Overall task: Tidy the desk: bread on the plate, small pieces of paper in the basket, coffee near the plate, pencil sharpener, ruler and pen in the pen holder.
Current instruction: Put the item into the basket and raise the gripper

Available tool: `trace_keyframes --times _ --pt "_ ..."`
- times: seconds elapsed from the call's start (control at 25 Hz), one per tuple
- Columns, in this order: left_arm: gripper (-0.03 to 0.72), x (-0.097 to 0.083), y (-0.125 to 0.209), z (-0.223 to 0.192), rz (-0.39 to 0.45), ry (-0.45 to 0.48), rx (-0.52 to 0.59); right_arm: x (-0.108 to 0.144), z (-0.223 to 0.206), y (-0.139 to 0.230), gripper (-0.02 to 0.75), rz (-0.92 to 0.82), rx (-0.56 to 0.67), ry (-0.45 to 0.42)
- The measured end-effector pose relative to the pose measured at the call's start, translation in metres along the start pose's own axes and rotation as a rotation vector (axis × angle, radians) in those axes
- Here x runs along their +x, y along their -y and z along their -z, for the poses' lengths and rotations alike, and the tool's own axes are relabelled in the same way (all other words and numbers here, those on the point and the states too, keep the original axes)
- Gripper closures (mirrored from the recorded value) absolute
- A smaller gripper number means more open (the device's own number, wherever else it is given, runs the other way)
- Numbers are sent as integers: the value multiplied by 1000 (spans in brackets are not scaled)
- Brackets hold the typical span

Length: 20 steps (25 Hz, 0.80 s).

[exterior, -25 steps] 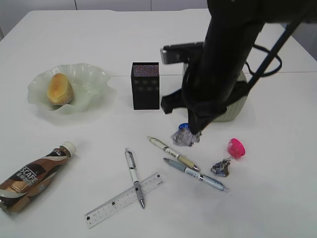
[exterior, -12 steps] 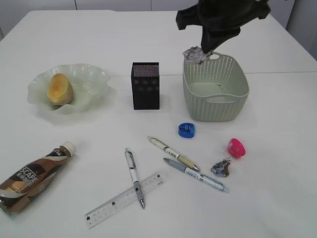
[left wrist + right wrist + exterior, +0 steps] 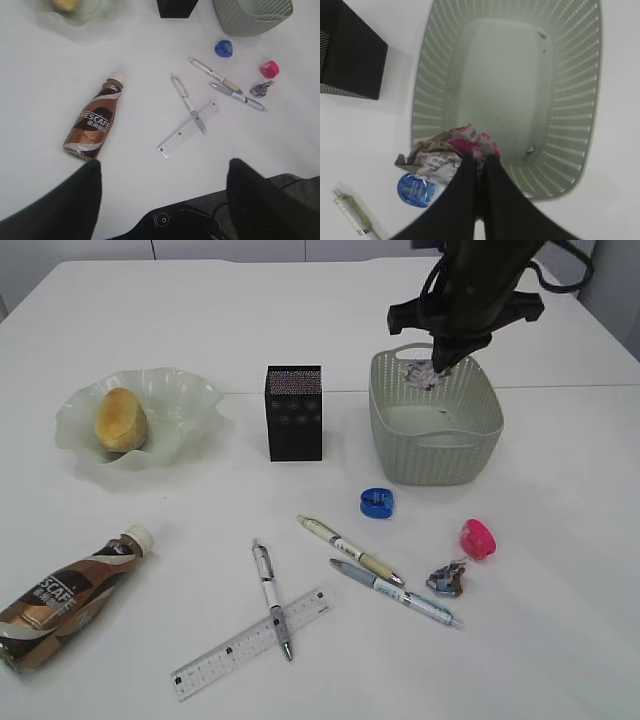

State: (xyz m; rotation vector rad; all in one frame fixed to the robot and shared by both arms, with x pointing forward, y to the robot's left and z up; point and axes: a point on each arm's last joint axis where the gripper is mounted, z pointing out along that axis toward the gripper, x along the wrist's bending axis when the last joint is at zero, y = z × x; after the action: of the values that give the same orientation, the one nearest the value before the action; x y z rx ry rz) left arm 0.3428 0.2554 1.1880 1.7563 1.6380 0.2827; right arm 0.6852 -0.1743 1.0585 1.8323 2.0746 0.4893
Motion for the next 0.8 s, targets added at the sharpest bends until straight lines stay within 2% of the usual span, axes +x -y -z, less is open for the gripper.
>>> trace_keyframes --times 0.32,0.64,0.72,0.8 --pt "118 -1 0 0 10 14 3 2 -47 -7 743 14 19 31" --pt "118 -2 0 0 23 23 6 -12 -57 -15 730 -7 -23 97" --pt "118 -2 0 0 24 23 6 -16 -57 -17 680 -12 -40 99" --pt "118 -2 0 0 24 23 6 -17 -58 -18 576 -14 -54 99"
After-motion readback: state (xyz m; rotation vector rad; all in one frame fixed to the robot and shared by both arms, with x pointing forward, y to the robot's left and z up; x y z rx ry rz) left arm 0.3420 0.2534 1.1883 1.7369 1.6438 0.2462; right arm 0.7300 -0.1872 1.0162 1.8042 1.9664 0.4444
